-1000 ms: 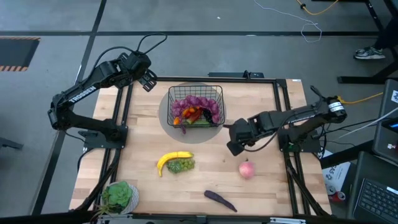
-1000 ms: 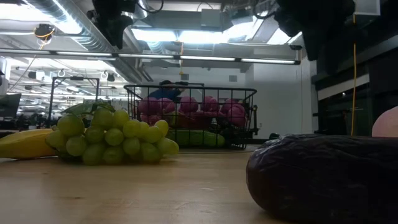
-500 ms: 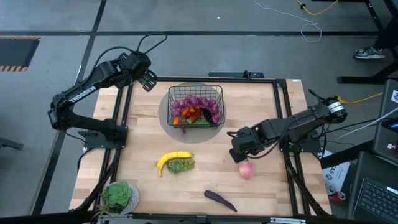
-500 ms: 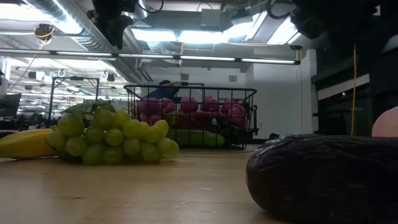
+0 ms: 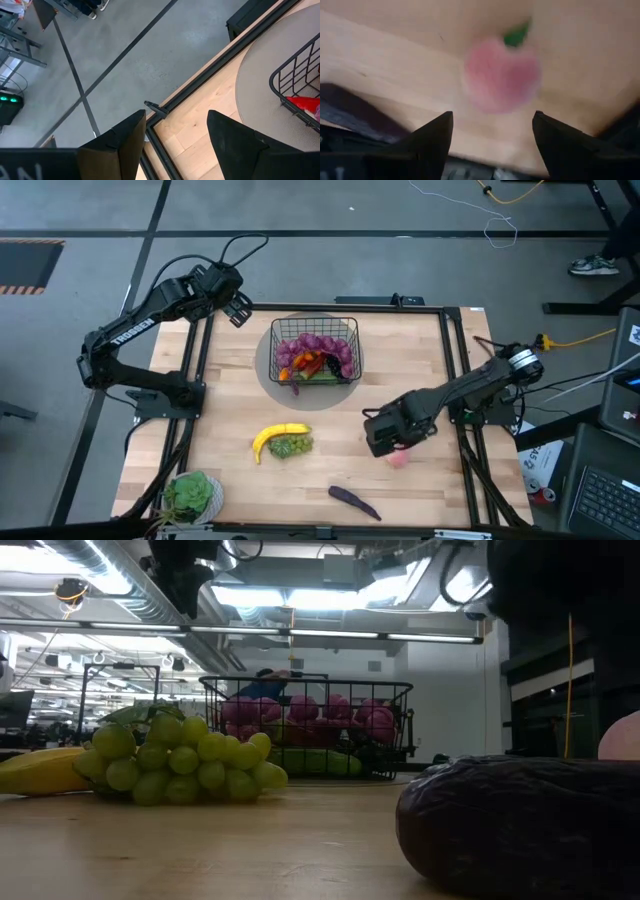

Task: Build produce basket
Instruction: Put the green grapes into the wire basket

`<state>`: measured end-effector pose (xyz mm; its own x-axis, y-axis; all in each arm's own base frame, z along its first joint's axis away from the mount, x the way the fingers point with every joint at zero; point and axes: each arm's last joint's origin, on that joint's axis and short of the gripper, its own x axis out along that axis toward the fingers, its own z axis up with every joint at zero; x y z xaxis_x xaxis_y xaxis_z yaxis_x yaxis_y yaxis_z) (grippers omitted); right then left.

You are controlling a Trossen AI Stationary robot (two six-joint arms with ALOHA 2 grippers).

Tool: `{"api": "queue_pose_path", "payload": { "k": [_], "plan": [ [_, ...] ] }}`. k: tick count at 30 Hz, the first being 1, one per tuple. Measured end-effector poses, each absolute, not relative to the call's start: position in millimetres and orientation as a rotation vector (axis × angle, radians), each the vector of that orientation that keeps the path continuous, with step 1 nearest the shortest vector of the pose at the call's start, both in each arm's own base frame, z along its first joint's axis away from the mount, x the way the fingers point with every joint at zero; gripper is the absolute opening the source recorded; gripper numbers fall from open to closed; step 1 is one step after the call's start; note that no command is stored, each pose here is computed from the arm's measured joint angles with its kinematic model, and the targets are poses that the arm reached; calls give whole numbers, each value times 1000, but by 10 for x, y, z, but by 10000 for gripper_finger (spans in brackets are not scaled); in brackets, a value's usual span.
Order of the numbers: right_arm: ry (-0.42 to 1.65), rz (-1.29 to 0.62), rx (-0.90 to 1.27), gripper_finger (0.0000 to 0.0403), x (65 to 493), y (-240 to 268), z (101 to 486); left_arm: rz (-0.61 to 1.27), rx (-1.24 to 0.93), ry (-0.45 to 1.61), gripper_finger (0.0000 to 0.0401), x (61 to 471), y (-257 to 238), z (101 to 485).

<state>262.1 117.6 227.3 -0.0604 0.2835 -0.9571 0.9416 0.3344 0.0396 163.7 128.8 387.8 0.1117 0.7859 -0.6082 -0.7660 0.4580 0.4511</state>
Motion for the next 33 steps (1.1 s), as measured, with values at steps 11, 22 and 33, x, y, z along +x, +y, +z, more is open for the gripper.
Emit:
{"api": "queue_pose_path", "payload": {
  "k": [11,22,33],
  "plan": [
    [1425,-803,1075,271,2793,1218,2104,1139,26,911,208,1638,1288,3877],
    [938,-330,361,271,3395,1075,2046,1151,4,894,208,1638,1288,3879],
    [872,-35,195,271,4174,982,1702,1124,-2,902,208,1640,1284,3873]
  ]
}}
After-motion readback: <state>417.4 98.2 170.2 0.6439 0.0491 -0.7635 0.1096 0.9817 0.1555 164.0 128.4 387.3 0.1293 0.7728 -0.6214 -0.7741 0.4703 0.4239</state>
